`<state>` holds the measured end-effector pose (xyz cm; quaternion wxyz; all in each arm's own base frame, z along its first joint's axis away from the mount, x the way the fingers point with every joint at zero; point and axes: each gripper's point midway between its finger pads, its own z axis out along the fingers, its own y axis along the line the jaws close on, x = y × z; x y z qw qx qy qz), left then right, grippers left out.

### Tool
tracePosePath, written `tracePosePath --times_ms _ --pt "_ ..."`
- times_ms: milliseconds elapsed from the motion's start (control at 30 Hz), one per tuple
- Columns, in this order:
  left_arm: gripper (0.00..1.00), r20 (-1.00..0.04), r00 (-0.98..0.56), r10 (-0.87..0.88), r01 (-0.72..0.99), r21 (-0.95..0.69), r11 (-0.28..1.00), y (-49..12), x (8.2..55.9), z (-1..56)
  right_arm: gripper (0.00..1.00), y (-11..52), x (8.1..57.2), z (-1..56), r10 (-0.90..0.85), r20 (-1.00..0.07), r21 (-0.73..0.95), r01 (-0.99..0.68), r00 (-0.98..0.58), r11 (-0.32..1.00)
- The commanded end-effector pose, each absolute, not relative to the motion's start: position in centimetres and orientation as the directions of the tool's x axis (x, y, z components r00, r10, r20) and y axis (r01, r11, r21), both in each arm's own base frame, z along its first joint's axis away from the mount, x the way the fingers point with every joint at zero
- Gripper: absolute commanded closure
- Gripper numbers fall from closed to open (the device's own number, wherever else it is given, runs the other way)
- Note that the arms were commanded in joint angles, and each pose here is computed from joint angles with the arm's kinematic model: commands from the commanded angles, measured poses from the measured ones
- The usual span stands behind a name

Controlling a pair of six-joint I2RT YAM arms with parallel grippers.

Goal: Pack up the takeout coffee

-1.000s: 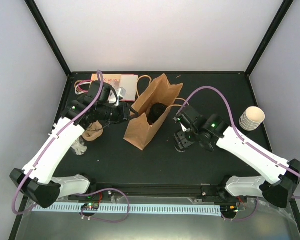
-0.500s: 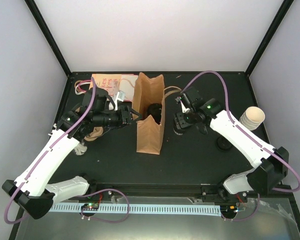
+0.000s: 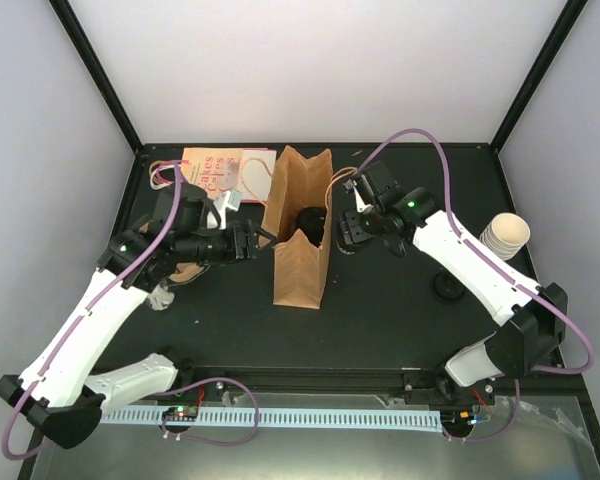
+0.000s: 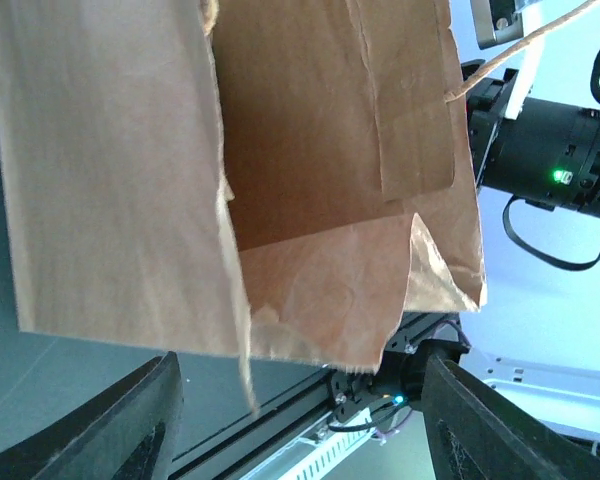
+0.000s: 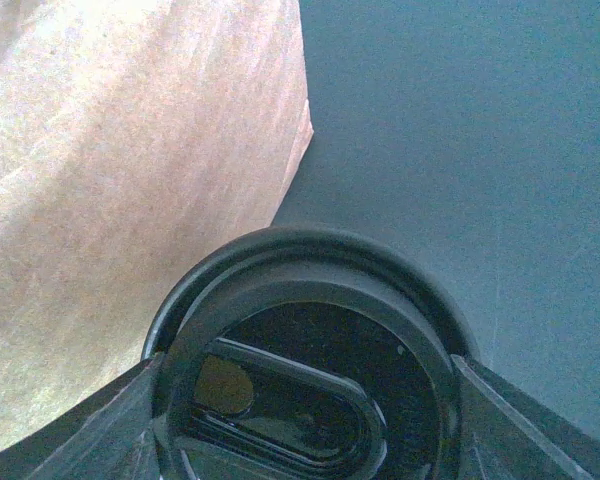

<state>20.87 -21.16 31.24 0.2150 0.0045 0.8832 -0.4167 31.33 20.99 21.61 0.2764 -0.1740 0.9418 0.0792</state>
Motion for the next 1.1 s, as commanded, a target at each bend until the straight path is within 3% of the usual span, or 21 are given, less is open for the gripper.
tracePosePath --times_ms 0,267,500,833,1067 --pt "0.29 -0.486 -0.857 -0.174 0.238 -0.671 0.702 -18.5 19.6 33.5 0.36 20.3 31.6 23.2 -0.286 -0.579 0.023 -0.366 -0.763 0.930" --pt "0.28 -0.618 -0.780 -0.101 0.346 -0.560 0.753 -16.6 19.6 39.1 0.36 19.1 30.5 23.5 -0.295 -0.576 0.004 -0.363 -0.762 0.932" --pt "0.28 -0.721 -0.693 0.006 0.444 -0.420 0.792 -17.0 26.0 42.0 0.36 18.2 29.3 23.9 -0.295 -0.579 0.001 -0.362 -0.760 0.932" --pt "0.29 -0.851 -0.431 0.299 0.729 -0.134 0.671 -21.8 36.1 42.7 0.36 17.0 27.7 24.2 -0.293 -0.582 0.001 -0.361 -0.759 0.932" --pt "0.17 -0.876 -0.233 0.423 0.839 0.039 0.543 -24.1 39.5 41.3 0.36 16.2 26.8 24.1 -0.296 -0.575 -0.005 -0.358 -0.763 0.934"
